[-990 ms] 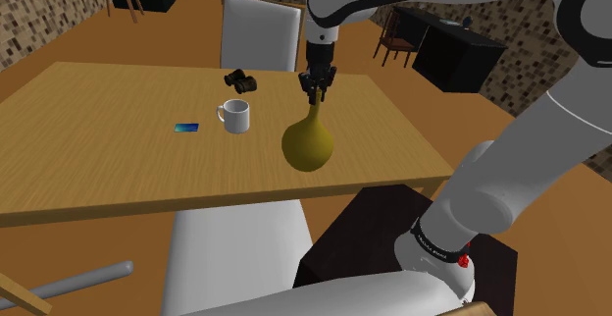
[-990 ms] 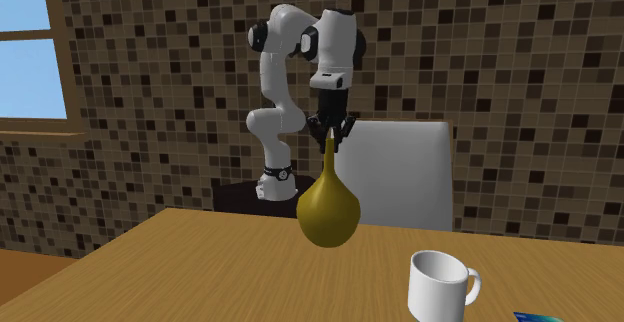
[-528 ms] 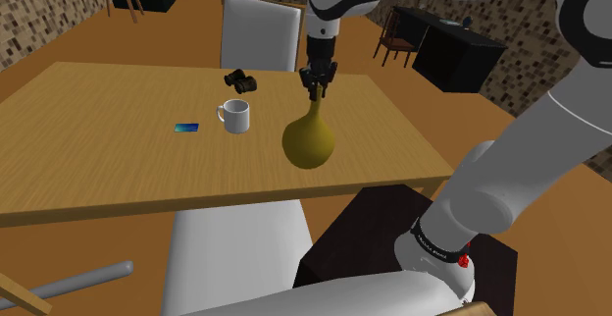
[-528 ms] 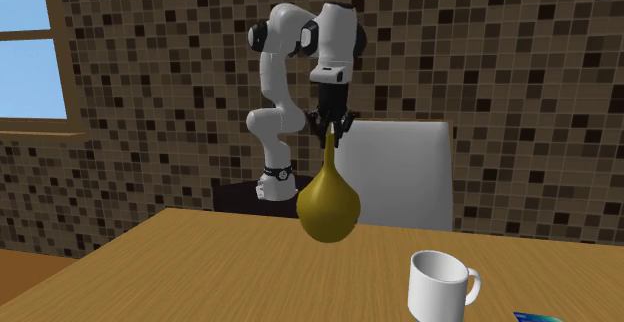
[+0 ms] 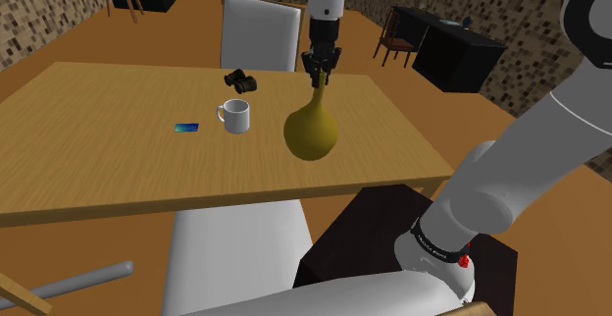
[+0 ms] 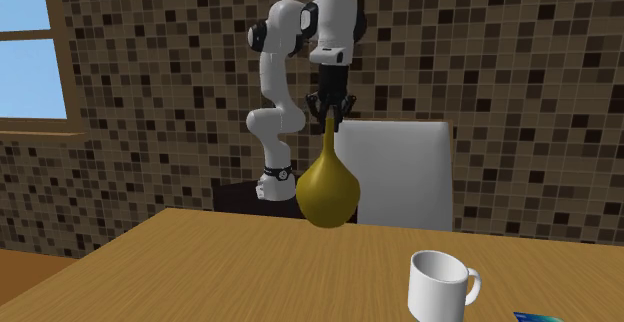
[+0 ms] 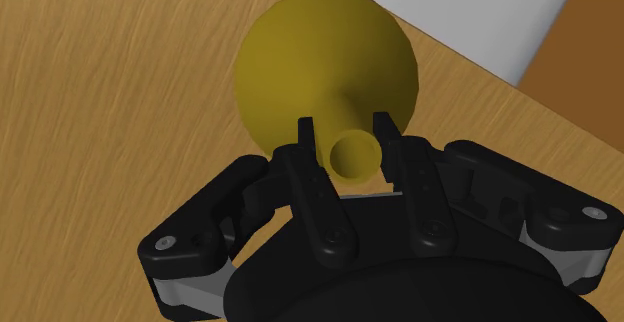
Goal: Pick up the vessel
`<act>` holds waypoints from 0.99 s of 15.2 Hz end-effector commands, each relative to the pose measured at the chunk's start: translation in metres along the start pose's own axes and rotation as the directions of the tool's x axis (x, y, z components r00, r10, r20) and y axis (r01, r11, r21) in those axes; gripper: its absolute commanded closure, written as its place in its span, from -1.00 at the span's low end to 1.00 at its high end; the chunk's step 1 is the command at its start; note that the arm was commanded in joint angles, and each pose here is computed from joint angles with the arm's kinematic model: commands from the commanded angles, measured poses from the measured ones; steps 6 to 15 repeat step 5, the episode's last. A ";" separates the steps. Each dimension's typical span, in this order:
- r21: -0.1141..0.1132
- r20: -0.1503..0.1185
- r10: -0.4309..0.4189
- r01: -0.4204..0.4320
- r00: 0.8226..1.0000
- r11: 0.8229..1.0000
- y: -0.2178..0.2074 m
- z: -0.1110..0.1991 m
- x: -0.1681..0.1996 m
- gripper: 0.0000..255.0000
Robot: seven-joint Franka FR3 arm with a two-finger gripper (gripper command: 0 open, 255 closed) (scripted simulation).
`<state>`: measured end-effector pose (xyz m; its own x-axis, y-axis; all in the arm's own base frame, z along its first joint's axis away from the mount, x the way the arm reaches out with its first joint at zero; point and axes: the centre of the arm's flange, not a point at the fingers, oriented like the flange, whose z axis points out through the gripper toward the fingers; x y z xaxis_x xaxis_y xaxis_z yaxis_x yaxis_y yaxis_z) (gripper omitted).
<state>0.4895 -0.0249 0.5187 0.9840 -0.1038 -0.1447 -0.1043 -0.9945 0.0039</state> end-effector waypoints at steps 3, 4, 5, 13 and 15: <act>0.000 -0.001 0.000 0.000 1.000 1.000 -0.001 -0.021 -0.003 1.00; 0.000 -0.001 0.000 0.000 1.000 1.000 -0.001 -0.022 -0.003 1.00; 0.000 -0.001 0.000 0.000 1.000 1.000 -0.001 -0.022 -0.003 1.00; 0.000 -0.001 0.000 0.000 1.000 1.000 -0.001 -0.022 -0.003 1.00; 0.000 -0.001 0.000 0.000 1.000 1.000 -0.001 -0.022 -0.003 1.00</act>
